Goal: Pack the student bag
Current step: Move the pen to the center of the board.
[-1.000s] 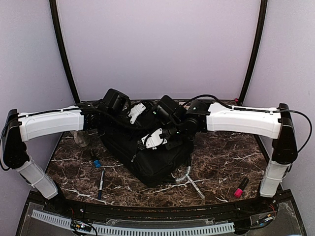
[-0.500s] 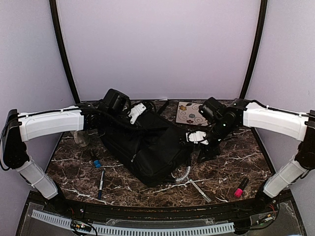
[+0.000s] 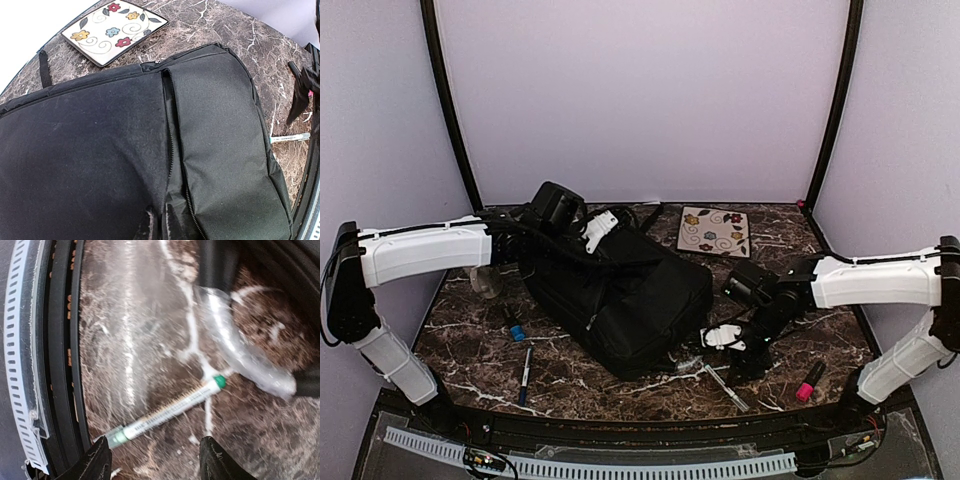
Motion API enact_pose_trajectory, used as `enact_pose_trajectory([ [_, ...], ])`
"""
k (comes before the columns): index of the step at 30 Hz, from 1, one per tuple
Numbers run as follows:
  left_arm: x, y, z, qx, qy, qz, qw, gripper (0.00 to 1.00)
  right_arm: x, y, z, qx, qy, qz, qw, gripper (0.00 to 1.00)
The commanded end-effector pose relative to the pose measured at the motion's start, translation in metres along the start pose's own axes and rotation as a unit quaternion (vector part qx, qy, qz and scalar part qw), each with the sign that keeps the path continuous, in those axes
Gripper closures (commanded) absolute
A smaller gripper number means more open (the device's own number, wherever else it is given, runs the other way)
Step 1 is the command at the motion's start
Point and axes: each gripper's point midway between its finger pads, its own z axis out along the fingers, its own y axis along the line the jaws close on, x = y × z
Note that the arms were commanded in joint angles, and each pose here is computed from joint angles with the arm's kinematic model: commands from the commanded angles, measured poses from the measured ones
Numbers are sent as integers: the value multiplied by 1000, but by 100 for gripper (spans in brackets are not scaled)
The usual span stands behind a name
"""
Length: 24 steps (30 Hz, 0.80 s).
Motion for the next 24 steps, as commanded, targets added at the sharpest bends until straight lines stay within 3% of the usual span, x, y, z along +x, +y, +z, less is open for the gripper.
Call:
enact_pose_trajectory([
  [1,-16,-1,-9,2,-24,11,1000,100,-8,8,16,11,1,-8,1000,39],
  [10,-17,-2,-10,4,-24,10,1000,100,11,-2,37,102,70,-47,991,37],
  [14,-17,-4,-10,9,-25,8,1000,100,15,-10,42,139,91,-64,984,25],
  [21,-17,-4,-11,9,-24,9,1000,100,30,-31,33,201,122,-53,970,29],
  [24,-18,-4,-12,10,-26,9,1000,100,43,-35,26,192,121,-27,973,32],
])
